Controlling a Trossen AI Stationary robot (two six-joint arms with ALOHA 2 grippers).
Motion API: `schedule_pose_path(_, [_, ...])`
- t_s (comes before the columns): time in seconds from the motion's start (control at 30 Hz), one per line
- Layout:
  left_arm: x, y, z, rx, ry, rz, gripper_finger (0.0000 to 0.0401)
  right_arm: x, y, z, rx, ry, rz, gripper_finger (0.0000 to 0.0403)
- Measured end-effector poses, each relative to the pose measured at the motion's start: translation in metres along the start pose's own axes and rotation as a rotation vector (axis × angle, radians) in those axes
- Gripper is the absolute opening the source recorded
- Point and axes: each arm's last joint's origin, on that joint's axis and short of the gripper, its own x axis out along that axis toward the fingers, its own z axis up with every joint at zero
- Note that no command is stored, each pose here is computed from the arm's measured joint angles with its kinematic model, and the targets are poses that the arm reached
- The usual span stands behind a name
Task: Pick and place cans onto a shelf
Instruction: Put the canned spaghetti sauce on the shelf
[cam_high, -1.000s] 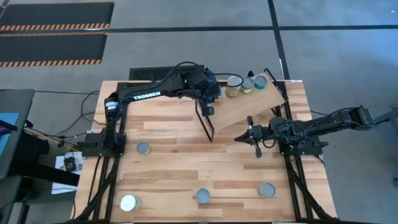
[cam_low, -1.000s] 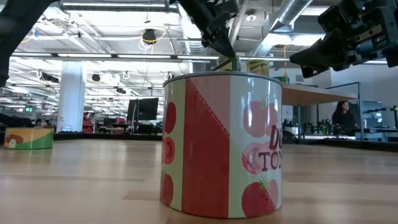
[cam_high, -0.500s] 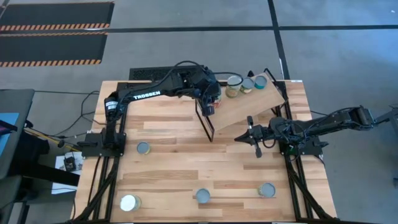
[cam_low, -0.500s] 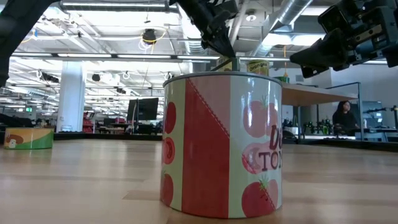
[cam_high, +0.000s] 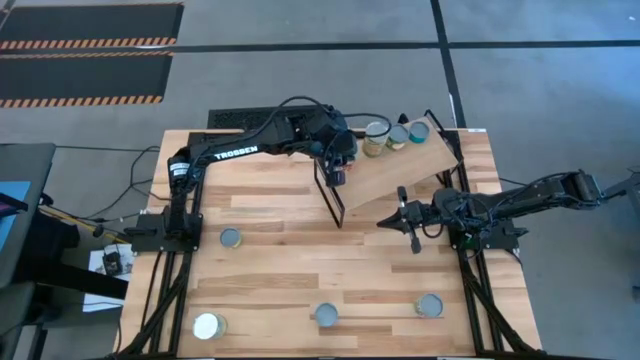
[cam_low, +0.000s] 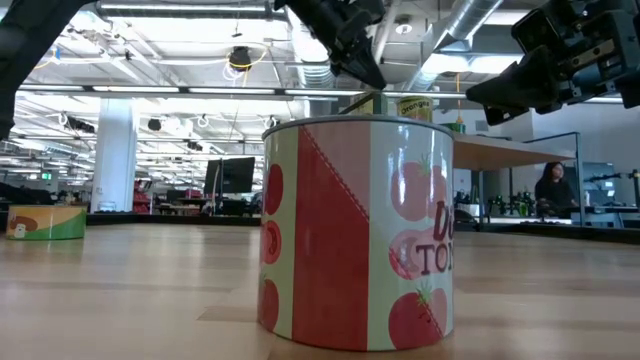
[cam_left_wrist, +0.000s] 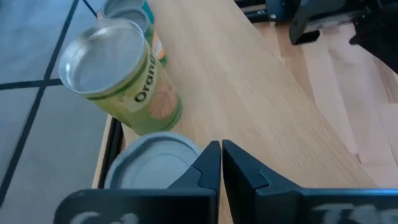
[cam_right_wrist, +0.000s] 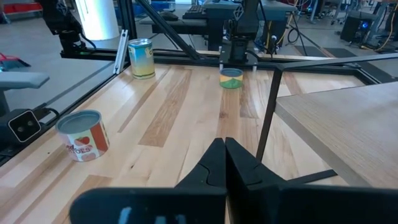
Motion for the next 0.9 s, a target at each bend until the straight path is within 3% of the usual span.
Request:
schedule_pose_path(0.13, [-0.004,0.002,0.002,0.02,0.001,0.013,0.0002,0.0,0.0,0.0,0.0,0.0,0.0,0.0007])
schedule_pose_path(0.27, [-0.027,0.005,0.012,0.051,0.037,0.05,0.0,0.0,0.0,0.0,0.0,0.001,0.0,0.0007])
schedule_pose_path(0.43, [-0.041,0.001,0.002,0.05,0.194,-0.009,0.0,0.0,0.0,0.0,-0.004,0.001,0.0,0.0007])
schedule_pose_path(0.5, [-0.039,-0.002,-0.006,0.048,0.269,-0.04,0.0,0.0,0.0,0.0,-0.005,0.001,0.001,0.0007])
schedule_pose_path(0.63, [-0.022,-0.003,-0.016,0.034,0.285,-0.042,0.0,0.0,0.0,0.0,-0.005,0.001,0.0,0.0007])
schedule_pose_path(0.9, [-0.009,0.005,-0.018,0.016,0.217,0.0,0.0,0.0,0.0,0.0,-0.003,0.001,0.0,0.0007])
